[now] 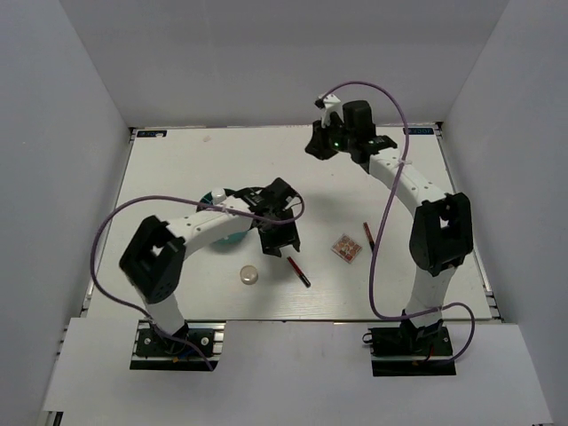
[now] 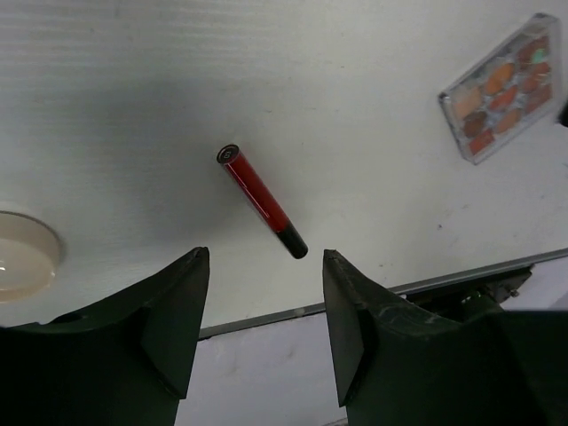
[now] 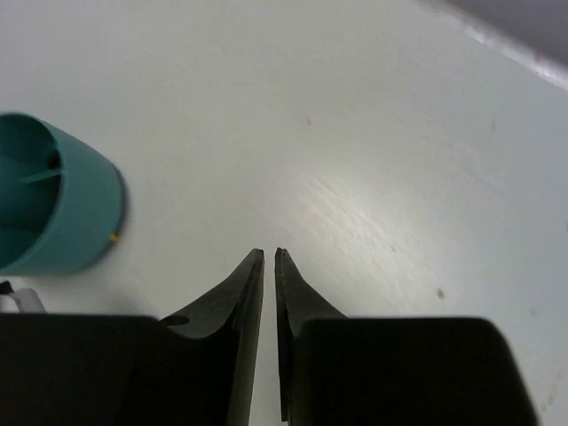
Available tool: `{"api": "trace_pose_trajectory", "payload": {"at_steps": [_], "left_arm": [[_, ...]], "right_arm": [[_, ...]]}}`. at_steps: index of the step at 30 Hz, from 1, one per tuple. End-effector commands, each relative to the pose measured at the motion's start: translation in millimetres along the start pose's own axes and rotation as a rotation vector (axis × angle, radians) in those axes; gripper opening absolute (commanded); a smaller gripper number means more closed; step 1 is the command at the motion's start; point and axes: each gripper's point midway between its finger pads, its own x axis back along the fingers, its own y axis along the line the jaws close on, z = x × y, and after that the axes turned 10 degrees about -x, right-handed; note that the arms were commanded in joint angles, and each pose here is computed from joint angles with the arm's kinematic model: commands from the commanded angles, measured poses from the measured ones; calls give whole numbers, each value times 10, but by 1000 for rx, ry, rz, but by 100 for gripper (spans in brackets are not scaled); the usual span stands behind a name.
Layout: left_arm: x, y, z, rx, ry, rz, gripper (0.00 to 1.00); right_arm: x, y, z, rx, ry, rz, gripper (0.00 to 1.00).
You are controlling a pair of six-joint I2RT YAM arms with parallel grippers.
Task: Organize the makeup
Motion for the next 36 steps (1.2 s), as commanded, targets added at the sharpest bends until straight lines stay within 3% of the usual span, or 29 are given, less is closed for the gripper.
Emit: {"api": "trace_pose_trajectory", "payload": {"at_steps": [1,5,13,18,23,36], "left_arm": [[66,-128,107,39,67,-39,64],[-88,-131,178,82,111,-98,66],[-371,-228,154,130,159,-22,66],[-583,-103,259,151,268,-138,61],[-648,-39,234,169,256,-152,59],[-854,245,302,184,301,-228,37]], "right_arm": [[435,-416,669,-113,216,133,16],[716,-548,779,-170,186,179,17],[1059,-650,1051,-256,164,227,18],[1192,-715,1069,-271,141,246,18],[1264,-766,1094,-302,128,255,18],[1406,-798,1171,-345,112,256,18]]}}
